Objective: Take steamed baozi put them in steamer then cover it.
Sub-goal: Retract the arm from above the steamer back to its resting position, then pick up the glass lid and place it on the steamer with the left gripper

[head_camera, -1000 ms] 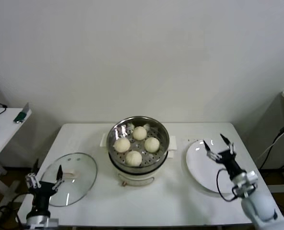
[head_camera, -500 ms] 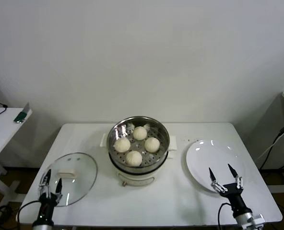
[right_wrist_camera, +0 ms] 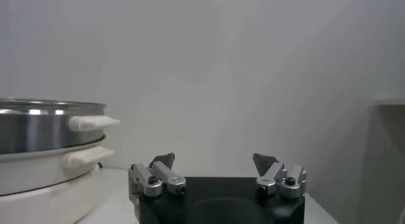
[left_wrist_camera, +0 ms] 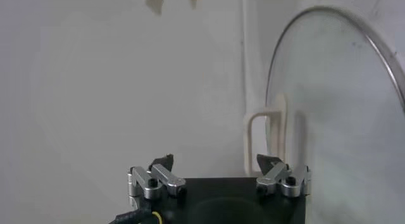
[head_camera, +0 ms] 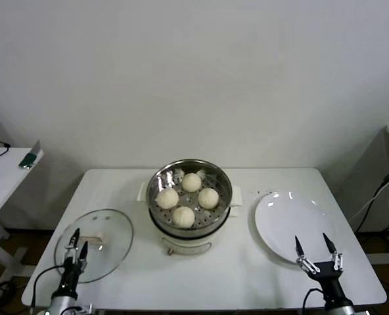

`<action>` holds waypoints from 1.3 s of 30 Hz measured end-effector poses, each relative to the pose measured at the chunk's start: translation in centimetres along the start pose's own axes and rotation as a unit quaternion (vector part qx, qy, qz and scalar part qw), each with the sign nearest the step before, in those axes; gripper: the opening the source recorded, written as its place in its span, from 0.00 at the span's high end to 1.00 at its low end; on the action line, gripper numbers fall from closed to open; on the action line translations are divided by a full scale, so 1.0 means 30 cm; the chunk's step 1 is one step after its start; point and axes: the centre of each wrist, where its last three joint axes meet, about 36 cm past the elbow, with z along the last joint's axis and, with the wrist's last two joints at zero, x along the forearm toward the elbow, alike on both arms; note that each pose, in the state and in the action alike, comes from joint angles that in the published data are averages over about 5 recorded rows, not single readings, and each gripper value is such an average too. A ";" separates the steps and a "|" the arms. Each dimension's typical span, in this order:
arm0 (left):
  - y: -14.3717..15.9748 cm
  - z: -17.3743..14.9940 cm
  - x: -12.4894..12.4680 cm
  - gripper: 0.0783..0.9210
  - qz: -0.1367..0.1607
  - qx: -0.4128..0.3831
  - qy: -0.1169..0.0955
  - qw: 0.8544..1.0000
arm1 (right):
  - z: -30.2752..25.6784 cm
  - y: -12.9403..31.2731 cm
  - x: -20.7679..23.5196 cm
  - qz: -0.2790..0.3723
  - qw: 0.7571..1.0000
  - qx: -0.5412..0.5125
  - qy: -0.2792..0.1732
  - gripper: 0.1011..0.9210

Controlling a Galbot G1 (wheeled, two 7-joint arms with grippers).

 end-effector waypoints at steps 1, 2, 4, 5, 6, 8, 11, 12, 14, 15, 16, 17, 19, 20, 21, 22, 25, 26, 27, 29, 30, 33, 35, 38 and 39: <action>-0.004 0.004 -0.011 0.12 0.000 -0.003 -0.001 1.000 | -0.001 0.001 0.005 0.002 1.000 0.000 -0.001 0.12; -0.007 0.008 -0.022 0.12 0.000 -0.005 -0.001 1.000 | -0.003 0.002 0.011 0.004 1.000 -0.001 -0.001 0.12; -0.014 0.017 -0.042 0.12 0.001 -0.010 -0.003 1.000 | -0.006 0.003 0.020 0.007 1.000 -0.002 -0.002 0.12; -0.018 0.021 -0.051 0.12 0.002 -0.012 -0.003 1.000 | -0.008 0.004 0.024 0.009 1.000 -0.003 -0.002 0.12; -0.022 0.025 -0.060 0.12 0.003 -0.015 -0.003 1.000 | -0.010 0.006 0.028 0.010 1.000 -0.004 -0.003 0.12; -0.029 0.032 -0.075 0.12 0.004 -0.018 -0.003 1.000 | -0.013 0.009 0.036 0.012 1.000 -0.005 -0.004 0.12; -0.038 0.042 -0.094 0.17 0.005 -0.022 -0.003 1.000 | -0.014 0.014 0.044 0.014 1.000 -0.007 -0.003 0.12; -0.040 0.046 -0.099 0.20 0.006 -0.023 -0.003 1.000 | -0.013 0.016 0.046 0.015 1.000 -0.007 -0.003 0.12; -0.046 0.051 -0.106 0.27 0.008 -0.025 -0.003 1.000 | -0.012 0.018 0.050 0.016 1.000 -0.008 -0.003 0.12; -0.048 0.053 -0.109 0.31 0.009 -0.025 -0.004 1.000 | -0.011 0.020 0.051 0.016 1.000 -0.008 -0.003 0.12; -0.050 0.055 -0.111 0.34 0.009 -0.026 -0.004 1.000 | -0.011 0.021 0.052 0.016 1.000 -0.008 -0.004 0.12; -0.052 0.056 -0.113 0.37 0.010 -0.026 -0.004 1.000 | -0.011 0.023 0.053 0.016 1.000 -0.009 -0.004 0.12; -0.056 0.058 -0.116 0.44 0.011 -0.027 -0.005 1.000 | -0.012 0.026 0.054 0.017 1.000 -0.009 -0.006 0.12; -0.058 0.059 -0.117 0.47 0.012 -0.027 -0.006 1.000 | -0.012 0.028 0.054 0.017 1.000 -0.010 -0.006 0.12; -0.060 0.060 -0.117 0.51 0.012 -0.027 -0.007 1.000 | -0.013 0.030 0.053 0.018 1.000 -0.011 -0.007 0.12; -0.061 0.060 -0.117 0.54 0.013 -0.027 -0.007 1.000 | -0.013 0.031 0.053 0.018 1.000 -0.011 -0.007 0.12; -0.064 0.062 -0.115 0.65 0.014 -0.025 -0.010 1.000 | -0.013 0.032 0.056 0.020 1.000 -0.012 -0.007 0.12; -0.064 0.063 -0.114 0.68 0.014 -0.025 -0.010 1.000 | -0.013 0.031 0.058 0.021 1.000 -0.012 -0.007 0.12; -0.064 0.063 -0.113 0.72 0.015 -0.024 -0.011 1.000 | -0.013 0.030 0.059 0.021 1.000 -0.012 -0.007 0.12; -0.063 0.065 -0.113 0.78 0.015 -0.022 -0.011 1.000 | -0.014 0.028 0.063 0.023 1.000 -0.011 -0.006 0.12; -0.062 0.066 -0.112 0.82 0.015 -0.021 -0.011 1.000 | -0.015 0.026 0.064 0.024 1.000 -0.010 -0.005 0.12; -0.050 0.070 -0.111 0.90 0.015 -0.017 -0.010 1.000 | -0.020 0.021 0.065 0.026 1.000 -0.007 -0.004 0.12; -0.035 0.072 -0.111 0.92 0.014 -0.014 -0.008 1.000 | -0.023 0.018 0.064 0.028 1.000 -0.006 -0.003 0.12; 0.003 0.075 -0.114 0.93 0.010 -0.005 -0.003 1.000 | -0.023 0.013 0.062 0.032 0.999 -0.002 -0.001 0.12; 0.020 0.075 -0.116 0.93 0.008 0.000 0.000 1.000 | -0.023 0.012 0.062 0.034 0.999 -0.001 0.000 0.12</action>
